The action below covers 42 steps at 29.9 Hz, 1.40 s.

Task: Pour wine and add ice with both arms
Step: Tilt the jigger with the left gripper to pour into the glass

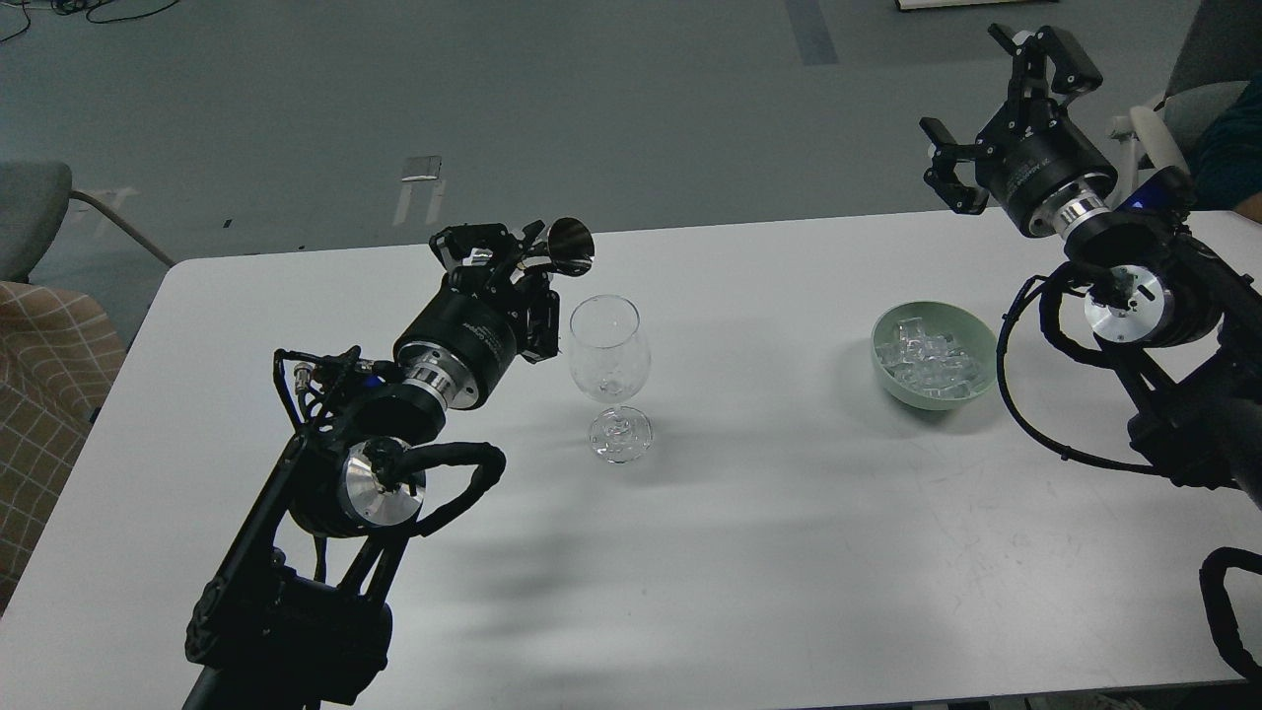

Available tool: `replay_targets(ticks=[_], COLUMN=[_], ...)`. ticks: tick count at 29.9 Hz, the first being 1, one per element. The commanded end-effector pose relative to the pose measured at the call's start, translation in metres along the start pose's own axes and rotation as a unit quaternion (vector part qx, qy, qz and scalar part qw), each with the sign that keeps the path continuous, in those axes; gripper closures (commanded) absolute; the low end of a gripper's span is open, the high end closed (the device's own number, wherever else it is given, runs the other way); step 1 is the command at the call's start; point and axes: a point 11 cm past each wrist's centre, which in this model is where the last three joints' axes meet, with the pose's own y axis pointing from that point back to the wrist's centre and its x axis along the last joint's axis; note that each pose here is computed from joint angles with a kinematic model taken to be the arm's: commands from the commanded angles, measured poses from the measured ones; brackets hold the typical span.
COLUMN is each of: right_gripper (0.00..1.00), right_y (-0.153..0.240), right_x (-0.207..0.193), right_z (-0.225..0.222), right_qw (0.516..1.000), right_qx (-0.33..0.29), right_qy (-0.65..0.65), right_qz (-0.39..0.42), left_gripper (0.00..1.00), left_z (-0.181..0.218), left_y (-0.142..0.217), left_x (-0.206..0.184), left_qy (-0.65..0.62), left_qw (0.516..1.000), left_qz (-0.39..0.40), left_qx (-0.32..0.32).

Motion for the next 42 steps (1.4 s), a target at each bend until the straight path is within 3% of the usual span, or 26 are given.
replay_targets(ticks=[1, 42], right_gripper=[0.0, 0.0], right_y=[-0.001, 0.0], right_x=[-0.002, -0.003], right_z=[-0.001, -0.005], right_qw=[1.0, 1.0], right_qx=[0.002, 0.005], right_qy=[0.0, 0.003], right_qz=[-0.002, -0.007], left_gripper=[1.0, 1.0], left_z=[0.001, -0.005], left_y=[0.0, 0.002], left_x=[-0.001, -0.012], left_qy=[-0.006, -0.069], left_qw=[1.0, 0.998], left_qz=[0.0, -0.011], left_qx=[-0.002, -0.012])
